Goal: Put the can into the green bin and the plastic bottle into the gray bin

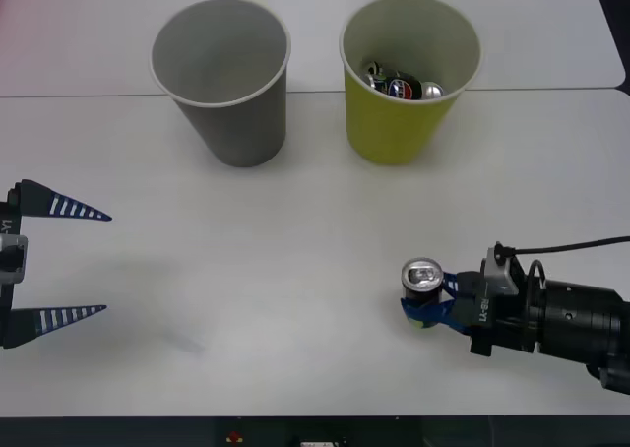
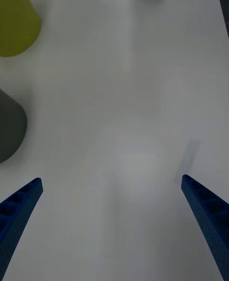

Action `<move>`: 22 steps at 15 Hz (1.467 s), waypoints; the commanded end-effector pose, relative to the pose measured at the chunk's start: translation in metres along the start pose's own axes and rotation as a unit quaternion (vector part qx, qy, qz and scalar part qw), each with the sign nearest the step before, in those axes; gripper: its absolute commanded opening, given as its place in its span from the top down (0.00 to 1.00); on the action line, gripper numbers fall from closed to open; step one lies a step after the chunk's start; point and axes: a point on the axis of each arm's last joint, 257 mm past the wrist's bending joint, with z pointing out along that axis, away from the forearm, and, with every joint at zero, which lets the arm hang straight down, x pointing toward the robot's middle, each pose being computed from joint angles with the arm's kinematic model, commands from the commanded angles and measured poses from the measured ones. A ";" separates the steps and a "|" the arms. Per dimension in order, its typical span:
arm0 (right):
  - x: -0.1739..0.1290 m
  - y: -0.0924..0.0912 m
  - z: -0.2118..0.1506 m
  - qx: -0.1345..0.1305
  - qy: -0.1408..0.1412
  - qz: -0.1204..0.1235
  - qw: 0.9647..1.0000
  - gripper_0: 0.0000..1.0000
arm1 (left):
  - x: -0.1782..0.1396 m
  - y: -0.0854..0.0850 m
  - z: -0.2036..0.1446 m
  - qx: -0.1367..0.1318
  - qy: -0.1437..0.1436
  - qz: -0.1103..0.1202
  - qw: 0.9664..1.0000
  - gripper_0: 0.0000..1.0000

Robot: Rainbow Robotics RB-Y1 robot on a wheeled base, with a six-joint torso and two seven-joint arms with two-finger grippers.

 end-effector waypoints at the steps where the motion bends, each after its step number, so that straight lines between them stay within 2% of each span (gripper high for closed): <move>1: -0.024 0.002 -0.014 0.013 0.025 0.029 0.999 1.00 | 0.000 0.000 0.000 0.000 0.000 0.000 1.000 0.00; 2: -0.033 0.003 -0.017 0.020 0.034 0.048 0.998 1.00 | 0.000 0.000 0.000 0.000 0.000 0.000 1.000 0.00; 4: -0.048 0.003 -0.022 0.033 0.053 0.070 0.996 1.00 | 0.000 0.000 0.000 0.000 0.000 0.000 1.000 0.00; 6: -0.063 0.004 -0.030 0.047 0.078 0.096 0.991 1.00 | 0.000 0.000 0.000 0.000 0.000 0.000 1.000 0.00; 9: -0.090 0.002 -0.045 0.076 0.107 0.130 0.983 1.00 | 0.000 0.000 0.000 0.000 0.000 0.000 1.000 0.00; 12: -0.116 0.003 -0.054 0.081 0.120 0.156 0.977 1.00 | 0.000 0.000 0.000 0.000 0.000 0.000 1.000 0.00; 17: -0.149 -0.014 -0.066 0.094 0.153 0.138 0.974 1.00 | 0.000 0.000 0.000 0.000 0.000 0.000 1.000 0.00; 19: -0.159 -0.028 -0.073 0.113 0.179 0.095 0.973 1.00 | 0.000 0.000 0.000 0.000 0.000 0.000 1.000 0.00; 22: -0.172 -0.046 -0.080 0.125 0.207 0.072 0.968 1.00 | 0.000 0.000 0.000 0.000 0.000 0.000 1.000 0.00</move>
